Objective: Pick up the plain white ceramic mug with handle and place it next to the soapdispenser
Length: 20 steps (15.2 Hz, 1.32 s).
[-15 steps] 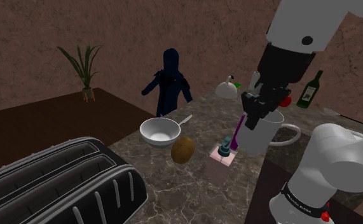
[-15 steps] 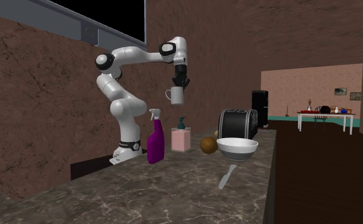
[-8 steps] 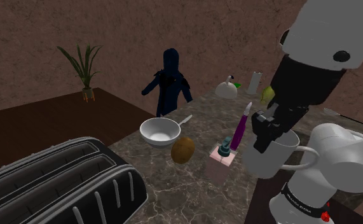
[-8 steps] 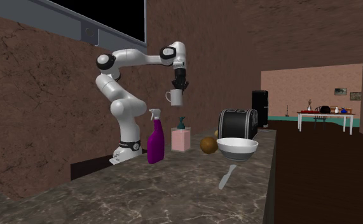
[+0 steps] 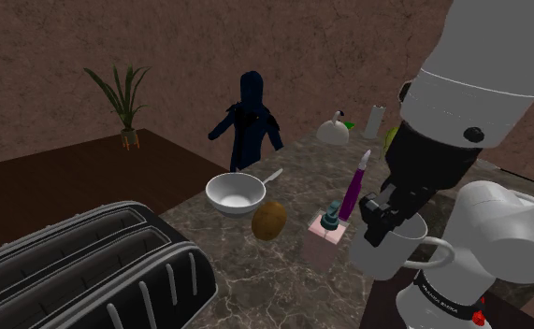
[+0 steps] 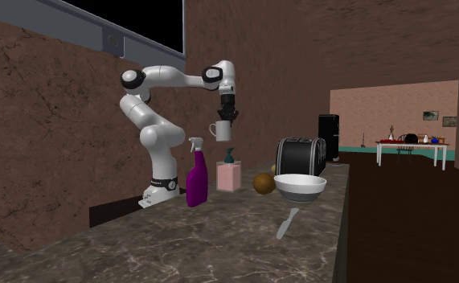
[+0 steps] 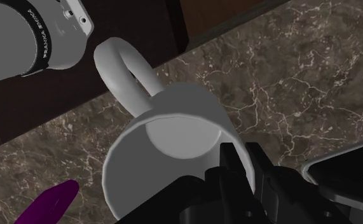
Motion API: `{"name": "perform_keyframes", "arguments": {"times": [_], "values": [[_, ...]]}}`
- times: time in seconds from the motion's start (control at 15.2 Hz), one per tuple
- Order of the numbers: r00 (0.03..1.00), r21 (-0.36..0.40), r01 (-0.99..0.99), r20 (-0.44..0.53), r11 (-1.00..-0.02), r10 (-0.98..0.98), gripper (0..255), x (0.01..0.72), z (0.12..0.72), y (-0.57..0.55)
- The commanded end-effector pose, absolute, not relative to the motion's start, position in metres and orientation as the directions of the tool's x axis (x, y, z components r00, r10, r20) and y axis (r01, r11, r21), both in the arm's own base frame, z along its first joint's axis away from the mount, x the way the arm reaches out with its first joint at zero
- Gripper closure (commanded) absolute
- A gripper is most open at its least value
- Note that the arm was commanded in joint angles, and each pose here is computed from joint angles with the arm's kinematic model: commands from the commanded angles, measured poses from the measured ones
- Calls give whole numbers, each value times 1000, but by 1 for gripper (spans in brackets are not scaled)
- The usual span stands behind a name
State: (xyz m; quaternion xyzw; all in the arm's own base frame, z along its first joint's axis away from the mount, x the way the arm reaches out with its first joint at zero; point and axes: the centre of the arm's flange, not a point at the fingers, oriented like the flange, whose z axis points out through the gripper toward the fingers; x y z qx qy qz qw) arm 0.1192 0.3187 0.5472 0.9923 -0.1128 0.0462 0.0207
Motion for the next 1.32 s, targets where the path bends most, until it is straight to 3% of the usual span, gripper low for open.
{"name": "perform_keyframes", "arguments": {"times": [0.0,1.25], "values": [[970,30,-226,97,-974,-222,255,119,536,318],[970,30,-226,97,-974,-222,255,119,436,318]]}}
